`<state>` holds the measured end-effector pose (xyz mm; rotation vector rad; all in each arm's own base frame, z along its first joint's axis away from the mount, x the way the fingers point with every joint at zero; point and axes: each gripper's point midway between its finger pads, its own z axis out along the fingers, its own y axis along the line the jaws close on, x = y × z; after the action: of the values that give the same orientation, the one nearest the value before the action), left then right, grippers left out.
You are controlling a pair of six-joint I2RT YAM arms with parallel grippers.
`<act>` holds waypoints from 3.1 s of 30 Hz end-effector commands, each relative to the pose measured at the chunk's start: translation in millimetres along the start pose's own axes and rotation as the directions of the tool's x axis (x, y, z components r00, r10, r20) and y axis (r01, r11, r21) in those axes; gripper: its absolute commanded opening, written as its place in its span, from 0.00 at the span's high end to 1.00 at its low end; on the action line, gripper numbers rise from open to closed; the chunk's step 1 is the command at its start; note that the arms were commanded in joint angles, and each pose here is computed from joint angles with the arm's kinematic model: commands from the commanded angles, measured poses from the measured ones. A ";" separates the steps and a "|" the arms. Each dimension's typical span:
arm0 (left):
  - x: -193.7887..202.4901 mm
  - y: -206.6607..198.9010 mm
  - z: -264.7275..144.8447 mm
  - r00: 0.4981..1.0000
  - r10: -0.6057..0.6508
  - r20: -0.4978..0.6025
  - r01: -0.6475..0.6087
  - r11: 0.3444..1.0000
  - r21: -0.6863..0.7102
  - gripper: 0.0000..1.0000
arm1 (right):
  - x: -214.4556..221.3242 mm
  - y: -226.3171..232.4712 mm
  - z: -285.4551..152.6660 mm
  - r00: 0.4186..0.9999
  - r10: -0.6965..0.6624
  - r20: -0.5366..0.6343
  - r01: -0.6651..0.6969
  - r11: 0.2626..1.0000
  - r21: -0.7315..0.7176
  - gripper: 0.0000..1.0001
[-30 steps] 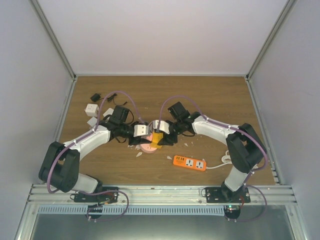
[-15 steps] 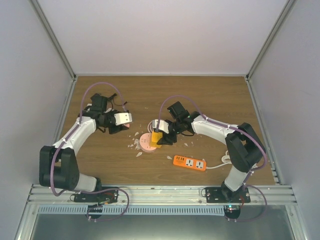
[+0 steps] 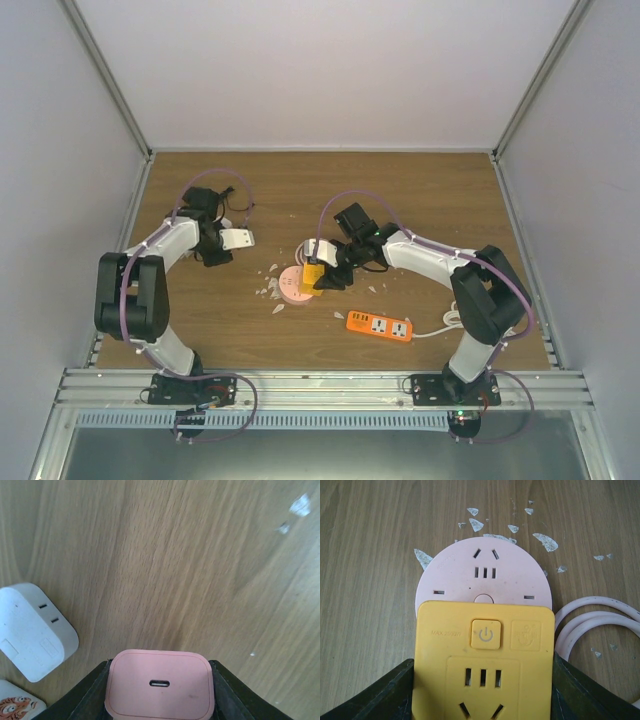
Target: Pull the plug off the socket
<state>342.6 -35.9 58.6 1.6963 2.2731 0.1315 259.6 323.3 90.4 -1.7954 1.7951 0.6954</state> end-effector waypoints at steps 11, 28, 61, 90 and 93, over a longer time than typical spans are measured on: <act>27.8 29.6 25.4 0.983 -0.041 -0.181 0.025 0.996 -0.089 0.59 | -3.4 -7.4 4.2 1.000 -0.007 -0.012 0.007 1.000 0.023 0.73; -67.6 2.3 -13.3 0.932 -0.214 0.292 0.168 0.970 0.174 0.22 | -8.7 -7.5 1.5 1.000 -0.014 -0.002 0.014 0.999 0.029 0.68; -132.9 -106.7 46.2 0.924 -0.263 0.279 0.150 0.918 0.366 0.24 | -18.2 -8.2 8.1 0.998 -0.040 -0.042 0.043 0.996 0.074 0.30; -110.6 -108.6 66.8 0.944 -0.267 0.195 0.204 0.934 0.293 0.32 | -38.7 -1.4 5.9 0.995 -0.087 -0.052 0.092 0.990 0.105 0.55; -106.3 -110.9 67.9 0.950 -0.254 0.179 0.197 0.938 0.286 0.34 | -41.9 0.0 4.5 0.996 -0.084 -0.044 0.088 0.992 0.095 0.61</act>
<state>301.3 -212.6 38.2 1.3798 2.2018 -0.6584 260.9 344.7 84.6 -1.8361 1.8168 0.4896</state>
